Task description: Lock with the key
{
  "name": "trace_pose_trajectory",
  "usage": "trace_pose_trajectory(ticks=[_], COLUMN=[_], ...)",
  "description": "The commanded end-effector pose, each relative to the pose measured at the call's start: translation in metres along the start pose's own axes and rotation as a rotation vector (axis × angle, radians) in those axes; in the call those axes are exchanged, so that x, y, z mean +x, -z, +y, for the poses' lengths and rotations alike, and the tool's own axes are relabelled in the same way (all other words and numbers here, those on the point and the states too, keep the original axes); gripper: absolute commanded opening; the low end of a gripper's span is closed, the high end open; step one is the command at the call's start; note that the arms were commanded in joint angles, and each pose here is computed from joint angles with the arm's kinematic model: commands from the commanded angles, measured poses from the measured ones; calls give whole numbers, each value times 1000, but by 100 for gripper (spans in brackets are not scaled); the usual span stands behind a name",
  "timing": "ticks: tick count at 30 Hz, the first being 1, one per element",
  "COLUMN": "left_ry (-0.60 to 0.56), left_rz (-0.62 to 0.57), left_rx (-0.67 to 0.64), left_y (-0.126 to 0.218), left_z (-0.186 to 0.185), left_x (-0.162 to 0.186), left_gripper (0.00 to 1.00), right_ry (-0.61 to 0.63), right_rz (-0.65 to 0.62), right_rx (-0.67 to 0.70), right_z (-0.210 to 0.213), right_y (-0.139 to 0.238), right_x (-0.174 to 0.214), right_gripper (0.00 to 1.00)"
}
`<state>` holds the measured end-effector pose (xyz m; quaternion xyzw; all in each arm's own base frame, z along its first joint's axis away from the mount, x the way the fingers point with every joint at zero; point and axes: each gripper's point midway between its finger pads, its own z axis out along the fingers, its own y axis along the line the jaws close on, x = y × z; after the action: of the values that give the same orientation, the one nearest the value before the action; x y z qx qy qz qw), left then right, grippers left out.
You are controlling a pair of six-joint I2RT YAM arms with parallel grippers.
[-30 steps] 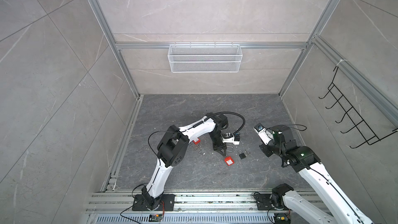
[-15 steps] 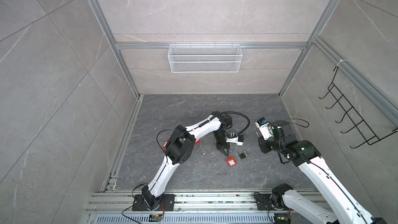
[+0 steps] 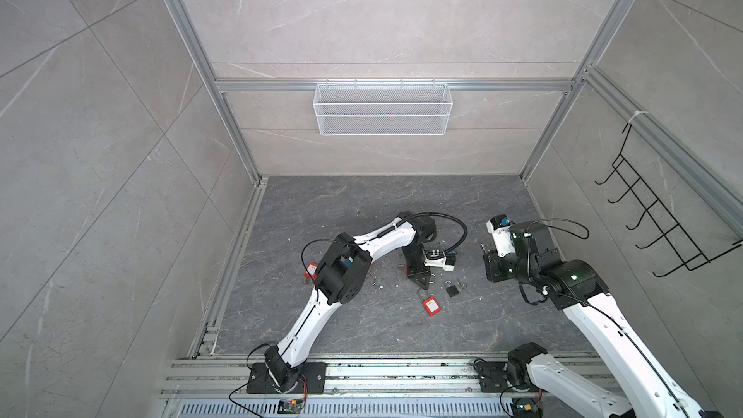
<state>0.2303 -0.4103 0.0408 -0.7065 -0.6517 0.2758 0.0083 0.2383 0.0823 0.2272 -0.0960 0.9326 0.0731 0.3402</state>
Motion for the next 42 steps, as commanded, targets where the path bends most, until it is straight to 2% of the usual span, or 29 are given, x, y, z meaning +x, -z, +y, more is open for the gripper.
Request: trace_pose_trajectory(ticks=[1, 2, 5, 8, 11, 14, 16, 20, 22, 29, 36, 42], left_ry=[-27, -26, -4, 61, 62, 109, 135, 170, 172, 203, 233, 251], left_rz=[-68, -90, -205, -385, -570, -637, -656, -698, -716, -723, -718, -719], left_rx=[-57, -69, -155, -289, -376, -425, -455, -521, -555, -586, -583, -580], left_y=[12, 15, 47, 91, 127, 148, 158, 175, 185, 186, 176, 175], left_z=[7, 10, 19, 37, 34, 26, 20, 0, -12, -43, -58, -62], left_x=[-20, -23, -35, -37, -32, -12, 3, 25, 31, 54, 71, 75], left_gripper=[26, 30, 32, 32, 31, 31, 31, 31, 31, 31, 31, 31], right_ry=[-116, -131, -153, -166, -185, -185, -153, -6, 1, 6, 21, 63], right_rz=[-1, 4, 40, 105, 162, 206, 249, 388, 438, 492, 560, 545], right_rx=[-27, -40, -67, -129, -170, -198, -191, -130, -116, -45, -15, 4], right_z=[4, 6, 11, 23, 32, 44, 53, 80, 90, 93, 84, 81], right_y=[10, 10, 9, 1, -12, -27, -39, -70, -85, -127, -144, -153], right_x=[3, 4, 10, 19, 29, 38, 48, 79, 90, 116, 147, 145], right_gripper=[4, 4, 5, 5, 4, 5, 4, 6, 6, 8, 13, 16])
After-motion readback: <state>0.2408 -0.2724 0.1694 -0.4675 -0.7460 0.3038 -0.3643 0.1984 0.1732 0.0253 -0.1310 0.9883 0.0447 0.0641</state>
